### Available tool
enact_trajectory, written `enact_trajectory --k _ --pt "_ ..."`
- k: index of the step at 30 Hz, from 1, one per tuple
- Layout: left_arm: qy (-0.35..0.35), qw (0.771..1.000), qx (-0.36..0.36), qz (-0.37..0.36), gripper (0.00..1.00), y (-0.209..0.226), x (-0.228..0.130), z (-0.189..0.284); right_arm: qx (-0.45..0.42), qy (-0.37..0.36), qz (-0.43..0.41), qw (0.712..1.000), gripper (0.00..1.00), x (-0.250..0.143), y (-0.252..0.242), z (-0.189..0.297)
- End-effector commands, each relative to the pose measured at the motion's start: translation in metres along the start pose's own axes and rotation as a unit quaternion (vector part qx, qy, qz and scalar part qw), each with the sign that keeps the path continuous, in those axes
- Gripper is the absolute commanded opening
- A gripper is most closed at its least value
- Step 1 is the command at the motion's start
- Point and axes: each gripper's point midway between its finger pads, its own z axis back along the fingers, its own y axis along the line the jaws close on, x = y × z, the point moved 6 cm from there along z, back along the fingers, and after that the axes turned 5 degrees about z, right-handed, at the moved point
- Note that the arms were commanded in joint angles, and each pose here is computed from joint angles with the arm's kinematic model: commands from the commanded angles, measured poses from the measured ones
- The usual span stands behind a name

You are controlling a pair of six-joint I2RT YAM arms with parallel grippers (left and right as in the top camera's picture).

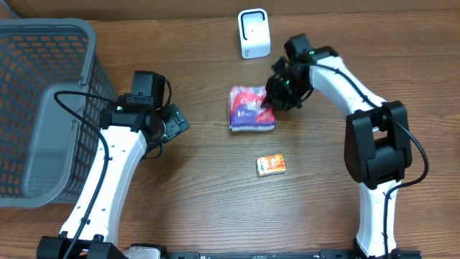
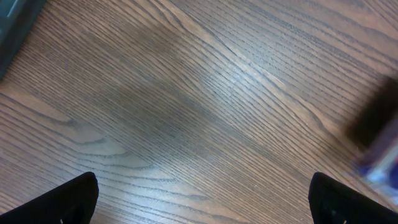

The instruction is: Scan the item barcode

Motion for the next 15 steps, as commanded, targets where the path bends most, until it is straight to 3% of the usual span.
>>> enact_trajectory --k 1,10,15 --pt "0.002 1.000 0.001 0.004 1.00 -0.001 0.000 -0.001 0.042 -0.082 -0.005 0.996 0.04 0.035 0.026 0.057" --pt "0.002 1.000 0.001 0.004 1.00 0.000 0.000 -0.001 0.099 -0.244 -0.036 0.964 0.04 0.096 0.049 0.117" --pt "0.002 1.000 0.001 0.004 1.00 0.000 0.000 -0.001 0.060 -0.340 -0.087 0.935 0.04 0.122 0.046 0.125"
